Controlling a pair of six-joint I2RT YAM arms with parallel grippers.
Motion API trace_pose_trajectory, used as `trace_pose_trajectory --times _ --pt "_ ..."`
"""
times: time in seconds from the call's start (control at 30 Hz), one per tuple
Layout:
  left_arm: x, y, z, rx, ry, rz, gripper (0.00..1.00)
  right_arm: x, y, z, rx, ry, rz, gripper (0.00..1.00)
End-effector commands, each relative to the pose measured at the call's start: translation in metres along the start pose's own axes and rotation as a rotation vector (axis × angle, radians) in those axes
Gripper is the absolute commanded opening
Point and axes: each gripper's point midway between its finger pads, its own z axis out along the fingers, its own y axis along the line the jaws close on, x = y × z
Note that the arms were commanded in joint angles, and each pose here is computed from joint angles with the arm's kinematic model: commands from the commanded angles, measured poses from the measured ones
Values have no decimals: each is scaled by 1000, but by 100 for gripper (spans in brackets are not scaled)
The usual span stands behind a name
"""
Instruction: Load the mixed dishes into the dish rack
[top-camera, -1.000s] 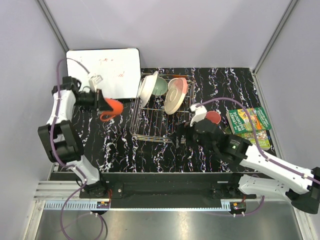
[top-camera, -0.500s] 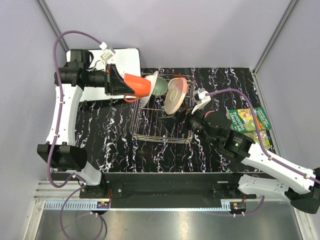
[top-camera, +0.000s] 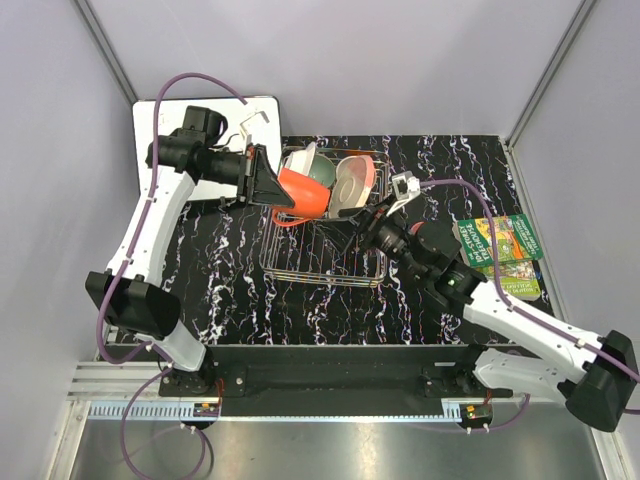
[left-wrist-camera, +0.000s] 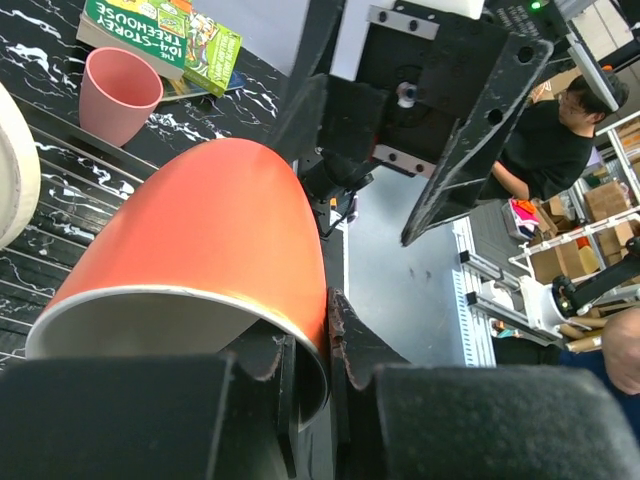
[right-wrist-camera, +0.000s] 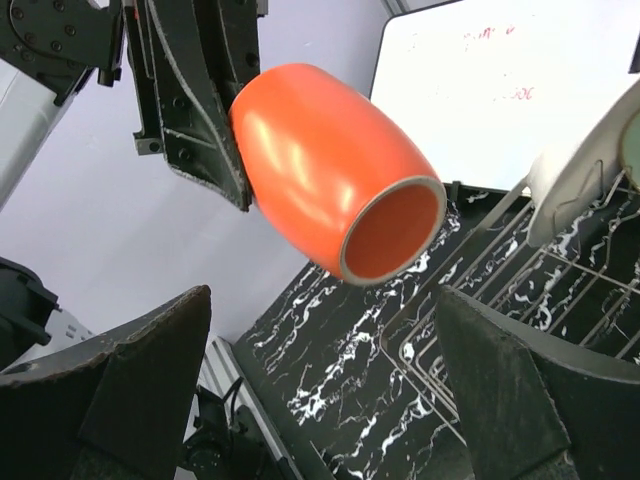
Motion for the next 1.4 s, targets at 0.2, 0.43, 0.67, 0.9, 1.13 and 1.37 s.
trace_pose_trajectory --times 0.2,0.43,0.67,0.9,1.13,1.37 --pt "-12 -71 -1 292 -63 66 0 -13 -6 26 -158 -63 86 100" --pt "-11 -71 1 298 -54 57 0 8 -12 45 -323 3 232 100" --pt "-12 -64 2 297 -51 42 0 8 -1 59 -459 39 254 100" --pt "-8 -51 5 296 -51 14 0 12 11 64 -586 81 296 77" --pt "-7 -42 6 294 -51 -6 0 2 14 52 -599 53 262 30" --pt "-15 -26 -3 227 -62 -31 47 -2 2 48 -446 60 160 0"
